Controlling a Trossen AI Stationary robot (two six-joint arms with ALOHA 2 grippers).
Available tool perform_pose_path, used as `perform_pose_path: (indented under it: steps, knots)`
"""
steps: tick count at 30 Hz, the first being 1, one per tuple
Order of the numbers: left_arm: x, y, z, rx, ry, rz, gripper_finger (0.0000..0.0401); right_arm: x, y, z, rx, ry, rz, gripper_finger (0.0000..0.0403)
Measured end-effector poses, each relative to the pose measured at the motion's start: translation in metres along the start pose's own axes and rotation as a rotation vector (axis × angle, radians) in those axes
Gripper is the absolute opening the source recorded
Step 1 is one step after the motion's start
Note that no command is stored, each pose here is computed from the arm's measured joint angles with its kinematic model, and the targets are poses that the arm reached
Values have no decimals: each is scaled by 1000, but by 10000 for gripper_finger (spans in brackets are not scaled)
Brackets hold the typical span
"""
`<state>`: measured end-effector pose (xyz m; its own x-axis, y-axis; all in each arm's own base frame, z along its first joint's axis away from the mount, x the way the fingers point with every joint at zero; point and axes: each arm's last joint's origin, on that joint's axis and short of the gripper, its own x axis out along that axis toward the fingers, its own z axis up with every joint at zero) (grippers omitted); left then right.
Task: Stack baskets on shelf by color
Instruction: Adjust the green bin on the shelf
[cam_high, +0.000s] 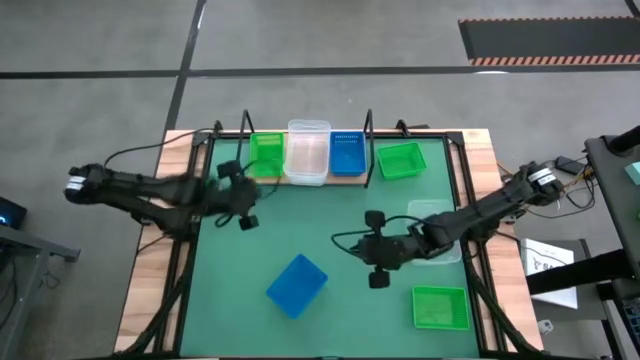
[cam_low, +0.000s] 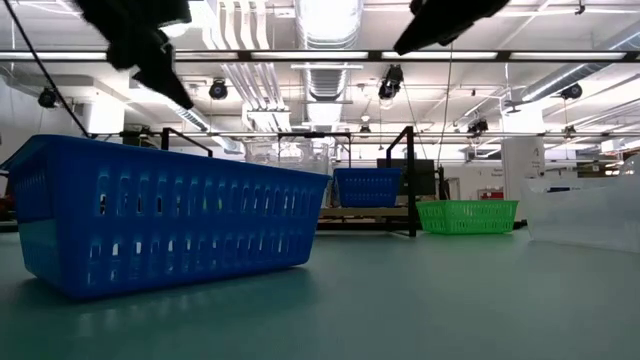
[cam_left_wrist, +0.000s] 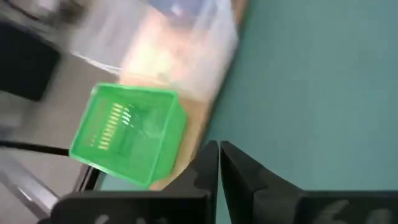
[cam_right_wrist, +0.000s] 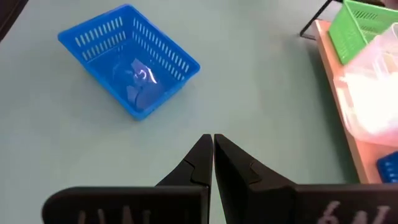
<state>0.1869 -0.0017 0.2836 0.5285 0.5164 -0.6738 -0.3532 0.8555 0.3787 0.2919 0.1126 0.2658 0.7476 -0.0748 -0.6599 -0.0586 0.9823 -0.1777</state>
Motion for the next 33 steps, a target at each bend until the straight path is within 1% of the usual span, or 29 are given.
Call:
perform_pose_path:
  steps: [2, 5, 8, 10, 13, 19, 22, 25, 29, 33]
  knots:
    - [3, 13, 20, 83, 83, -71, 0, -2, 0, -6, 13, -5, -2, 9]
    - [18, 29, 47, 214, 170, -125, 0, -4, -1, -13, 66, -11, -2, 9]
    - [36, 43, 60, 299, 310, -125, 0, -4, 0, -22, 98, -9, 2, 9]
    - [52, 50, 64, 304, 382, -120, 0, -4, 2, -27, 103, -3, 7, 9]
    - [71, 57, 62, 310, 453, -118, 0, -3, 6, -34, 102, 3, 15, 9]
    - [97, 67, 63, 302, 443, -92, 0, -2, 11, -39, 90, -5, 18, 9]
    - [104, 72, 63, 284, 422, -73, 0, -4, 16, -40, 77, -7, 26, 9]
    - [111, 74, 56, 282, 429, -68, 0, -7, 24, -41, 57, -14, 42, 9]
    - [116, 75, 46, 279, 455, -68, 0, -12, 33, -42, 32, -35, 8, 9]
    - [119, 74, 40, 292, 478, -74, 0, -15, 38, -43, 33, -47, -12, 9]
